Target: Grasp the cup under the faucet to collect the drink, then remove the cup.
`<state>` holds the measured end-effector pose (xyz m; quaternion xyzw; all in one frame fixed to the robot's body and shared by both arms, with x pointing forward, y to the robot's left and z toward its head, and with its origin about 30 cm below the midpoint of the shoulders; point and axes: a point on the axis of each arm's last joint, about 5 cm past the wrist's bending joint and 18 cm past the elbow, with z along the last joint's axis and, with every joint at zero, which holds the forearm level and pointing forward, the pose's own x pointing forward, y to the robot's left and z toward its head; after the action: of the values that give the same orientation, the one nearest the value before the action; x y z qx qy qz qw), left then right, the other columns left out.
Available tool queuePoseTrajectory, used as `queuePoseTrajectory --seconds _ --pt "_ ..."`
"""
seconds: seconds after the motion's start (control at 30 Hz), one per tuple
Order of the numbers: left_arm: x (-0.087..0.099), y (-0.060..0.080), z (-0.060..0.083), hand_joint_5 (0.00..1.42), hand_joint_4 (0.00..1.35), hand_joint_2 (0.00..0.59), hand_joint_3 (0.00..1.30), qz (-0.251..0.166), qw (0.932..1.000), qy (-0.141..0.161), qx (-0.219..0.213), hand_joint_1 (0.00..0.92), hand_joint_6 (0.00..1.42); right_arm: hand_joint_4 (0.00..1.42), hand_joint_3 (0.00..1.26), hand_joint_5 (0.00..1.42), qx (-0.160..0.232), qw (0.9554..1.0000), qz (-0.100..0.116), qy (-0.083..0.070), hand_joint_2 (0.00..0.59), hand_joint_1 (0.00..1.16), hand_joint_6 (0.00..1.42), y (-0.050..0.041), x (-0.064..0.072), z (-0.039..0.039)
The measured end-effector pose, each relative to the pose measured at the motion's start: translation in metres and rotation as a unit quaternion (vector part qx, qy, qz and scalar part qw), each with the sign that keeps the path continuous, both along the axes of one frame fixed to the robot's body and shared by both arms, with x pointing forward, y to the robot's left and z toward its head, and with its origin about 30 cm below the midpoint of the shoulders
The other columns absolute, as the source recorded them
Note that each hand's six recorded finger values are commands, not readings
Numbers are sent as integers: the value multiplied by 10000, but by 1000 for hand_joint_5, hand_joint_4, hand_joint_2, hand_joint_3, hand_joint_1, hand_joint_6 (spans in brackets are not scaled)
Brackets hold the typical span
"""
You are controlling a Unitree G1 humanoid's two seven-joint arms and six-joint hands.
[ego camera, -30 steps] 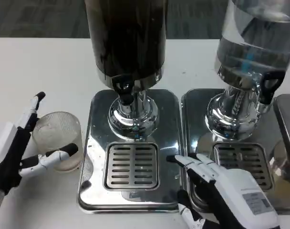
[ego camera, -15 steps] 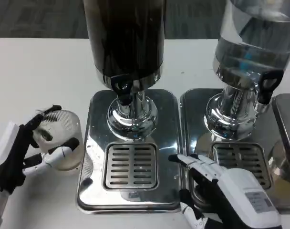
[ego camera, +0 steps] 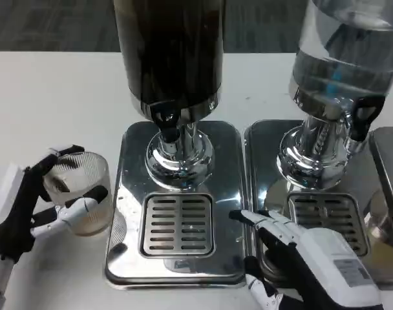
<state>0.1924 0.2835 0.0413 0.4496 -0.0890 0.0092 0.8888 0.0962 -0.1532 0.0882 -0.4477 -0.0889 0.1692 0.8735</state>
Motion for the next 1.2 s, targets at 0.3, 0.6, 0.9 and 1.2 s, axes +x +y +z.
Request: queuePoseTrajectory --seconds 0.3,0.6,0.9,1.2 --pt "-24 -8 -19 702 417 183 372 9 10000 -72 28 297 824 187 178 123 34 10000 -41 -10 575 511 199 -23 1 13" --pt "-113 26 -15 702 422 183 372 -127 9997 -194 22 305 828 187 172 123 38 10000 -36 4 577 509 198 -25 -4 11" --pt "-151 11 57 702 432 185 381 -484 9969 -596 -156 323 834 187 169 123 72 10000 -37 9 584 502 195 -13 -6 9" --pt "-117 -2 120 702 432 184 384 -635 9944 -812 -215 331 838 187 168 132 128 9999 -90 20 585 497 193 0 -22 2"
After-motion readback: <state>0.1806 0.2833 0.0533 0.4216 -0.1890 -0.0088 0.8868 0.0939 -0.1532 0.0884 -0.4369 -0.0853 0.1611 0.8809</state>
